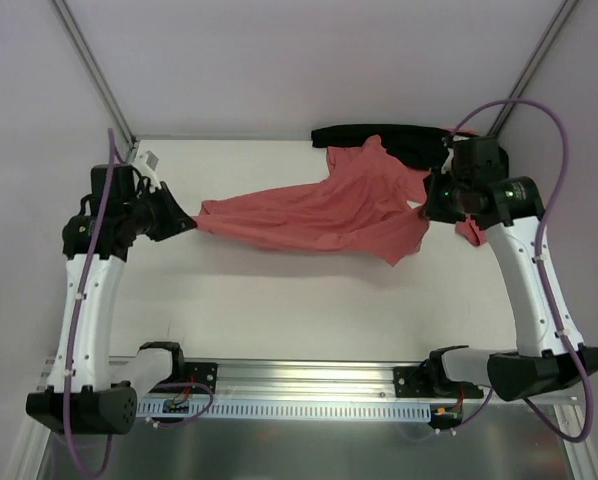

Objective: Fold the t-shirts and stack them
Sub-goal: Flatten out the tshirt

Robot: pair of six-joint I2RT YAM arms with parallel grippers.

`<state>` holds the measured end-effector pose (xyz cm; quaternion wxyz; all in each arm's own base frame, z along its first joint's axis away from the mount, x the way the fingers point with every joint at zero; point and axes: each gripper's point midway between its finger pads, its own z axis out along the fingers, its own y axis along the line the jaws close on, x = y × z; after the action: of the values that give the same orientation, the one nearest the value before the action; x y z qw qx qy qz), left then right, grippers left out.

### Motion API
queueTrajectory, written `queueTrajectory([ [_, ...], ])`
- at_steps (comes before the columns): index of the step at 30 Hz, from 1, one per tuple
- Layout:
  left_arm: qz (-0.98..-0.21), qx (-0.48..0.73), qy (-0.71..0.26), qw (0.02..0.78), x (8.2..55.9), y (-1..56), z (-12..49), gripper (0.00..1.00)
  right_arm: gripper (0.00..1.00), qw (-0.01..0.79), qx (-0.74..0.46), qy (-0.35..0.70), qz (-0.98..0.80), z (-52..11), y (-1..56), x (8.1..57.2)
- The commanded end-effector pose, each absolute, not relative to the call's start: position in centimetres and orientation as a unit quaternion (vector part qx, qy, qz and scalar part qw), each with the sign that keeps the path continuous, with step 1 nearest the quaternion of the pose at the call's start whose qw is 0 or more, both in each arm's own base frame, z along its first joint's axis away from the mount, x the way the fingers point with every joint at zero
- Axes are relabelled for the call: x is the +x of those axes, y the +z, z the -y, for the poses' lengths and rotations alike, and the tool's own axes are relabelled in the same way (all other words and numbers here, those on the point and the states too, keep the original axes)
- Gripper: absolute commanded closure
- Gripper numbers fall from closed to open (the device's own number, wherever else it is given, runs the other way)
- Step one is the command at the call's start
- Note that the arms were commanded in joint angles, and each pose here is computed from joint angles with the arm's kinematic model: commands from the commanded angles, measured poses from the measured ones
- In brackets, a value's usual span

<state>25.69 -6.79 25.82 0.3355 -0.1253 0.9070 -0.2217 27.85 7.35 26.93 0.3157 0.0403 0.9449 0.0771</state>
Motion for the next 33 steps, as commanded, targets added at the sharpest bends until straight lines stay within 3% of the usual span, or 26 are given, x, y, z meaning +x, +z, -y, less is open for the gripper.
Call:
queueTrajectory([
  [1,-0.871,-0.128,-0.233,0.412,23.9,32.2,6.7,1.00,1.00,0.377,0.052,0.057,-0.923,-5.3,32.6,25.8],
  [9,-0.789,-0.096,-0.226,0.563,21.8,43.3,5.9,1.00,1.00,0.554,0.070,0.070,-0.827,-3.8,43.3,25.3],
  [15,-0.750,-0.082,-0.250,0.607,20.5,46.6,6.5,1.00,1.00,0.644,0.070,0.051,-0.760,-2.0,48.5,23.6],
  [28,-0.728,-0.056,-0.270,0.628,17.5,49.0,7.4,1.00,1.00,0.691,0.078,0.066,-0.715,-1.2,52.6,20.3],
  [33,-0.680,-0.017,-0.289,0.673,15.5,52.9,8.2,1.00,1.00,0.747,0.069,0.099,-0.653,-1.4,57.2,17.8],
])
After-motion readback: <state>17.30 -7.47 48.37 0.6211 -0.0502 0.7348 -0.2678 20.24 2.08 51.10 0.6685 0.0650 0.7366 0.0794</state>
